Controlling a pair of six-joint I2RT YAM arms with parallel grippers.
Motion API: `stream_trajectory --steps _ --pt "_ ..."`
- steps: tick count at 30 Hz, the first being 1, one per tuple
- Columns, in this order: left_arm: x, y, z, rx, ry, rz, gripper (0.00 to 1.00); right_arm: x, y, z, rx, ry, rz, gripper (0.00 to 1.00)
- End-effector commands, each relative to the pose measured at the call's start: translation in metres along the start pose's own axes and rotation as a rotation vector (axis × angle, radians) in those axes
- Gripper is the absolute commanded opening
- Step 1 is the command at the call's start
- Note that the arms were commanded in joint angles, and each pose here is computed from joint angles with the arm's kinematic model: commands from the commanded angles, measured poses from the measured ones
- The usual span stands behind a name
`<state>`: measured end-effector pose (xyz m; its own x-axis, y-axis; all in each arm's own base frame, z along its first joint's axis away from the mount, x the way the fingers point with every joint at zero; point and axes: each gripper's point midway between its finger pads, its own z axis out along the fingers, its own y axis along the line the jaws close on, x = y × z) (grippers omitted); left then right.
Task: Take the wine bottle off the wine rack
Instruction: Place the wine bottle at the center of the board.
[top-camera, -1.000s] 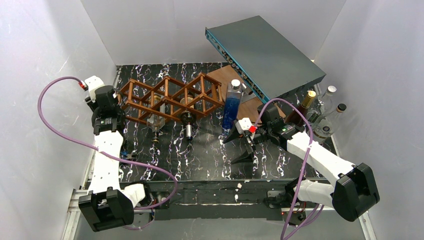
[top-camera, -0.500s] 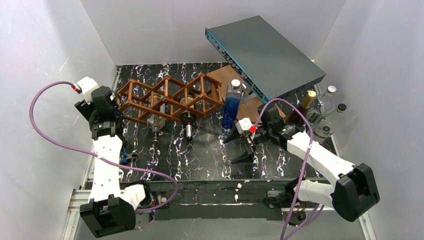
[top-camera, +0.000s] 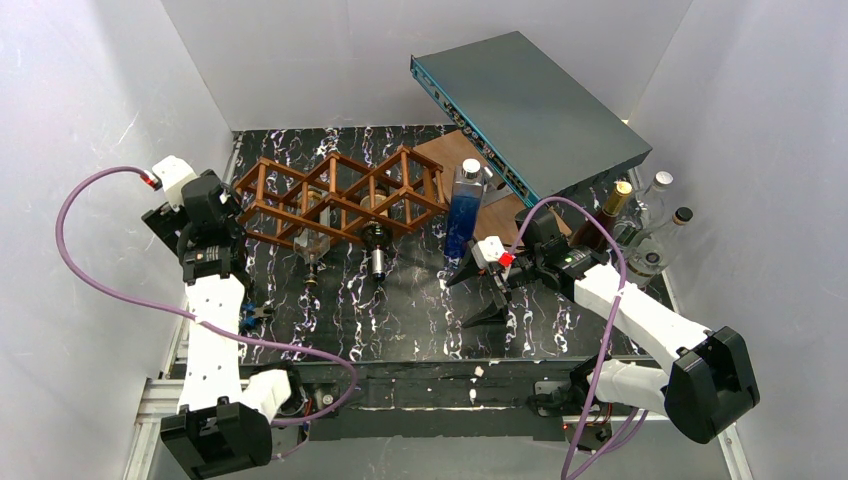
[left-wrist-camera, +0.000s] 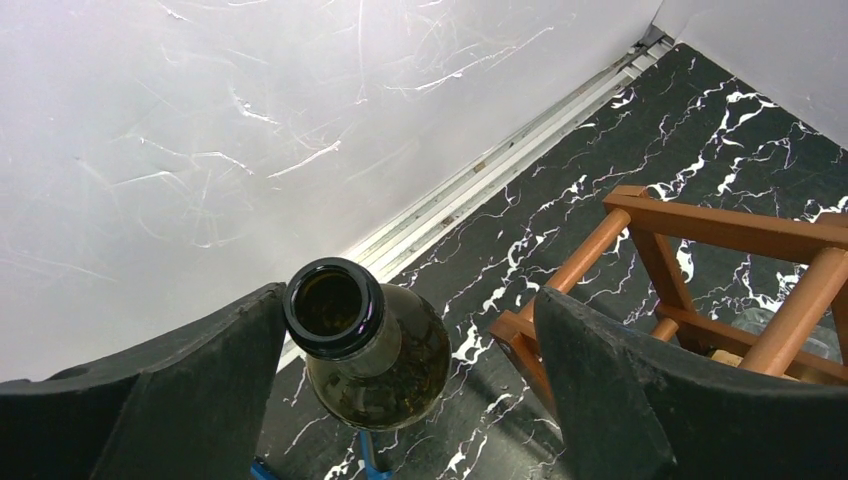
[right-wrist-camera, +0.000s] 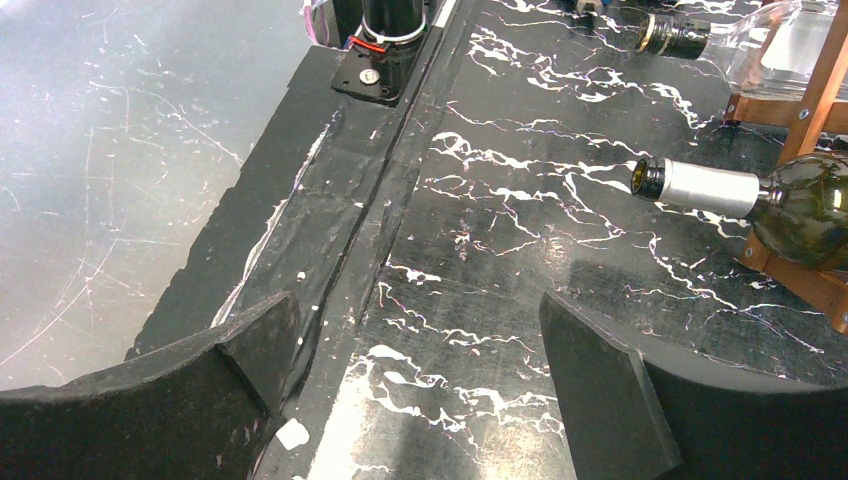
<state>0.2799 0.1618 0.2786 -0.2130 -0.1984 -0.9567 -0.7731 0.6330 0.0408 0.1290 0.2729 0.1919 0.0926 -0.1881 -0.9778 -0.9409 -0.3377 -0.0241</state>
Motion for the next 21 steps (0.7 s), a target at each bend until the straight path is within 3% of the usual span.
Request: stream_trajectory --steps 1,10,21 --pt "-0.013 0.015 -0.007 -0.054 -0.037 -0.042 0.97 -0.005 -0.001 -0.010 0.018 -0.017 0.003 0.98" --pt "-0.035 0.015 -0.028 0.001 -0.059 -0.108 0.98 -0.005 -0.001 -0.010 0.018 -0.016 0.002 0.99" --pt "-0.029 -0.025 -0.103 0.441 -0.008 -0.195 0.98 0.001 -0.002 -0.012 0.028 0.023 -0.015 0.98"
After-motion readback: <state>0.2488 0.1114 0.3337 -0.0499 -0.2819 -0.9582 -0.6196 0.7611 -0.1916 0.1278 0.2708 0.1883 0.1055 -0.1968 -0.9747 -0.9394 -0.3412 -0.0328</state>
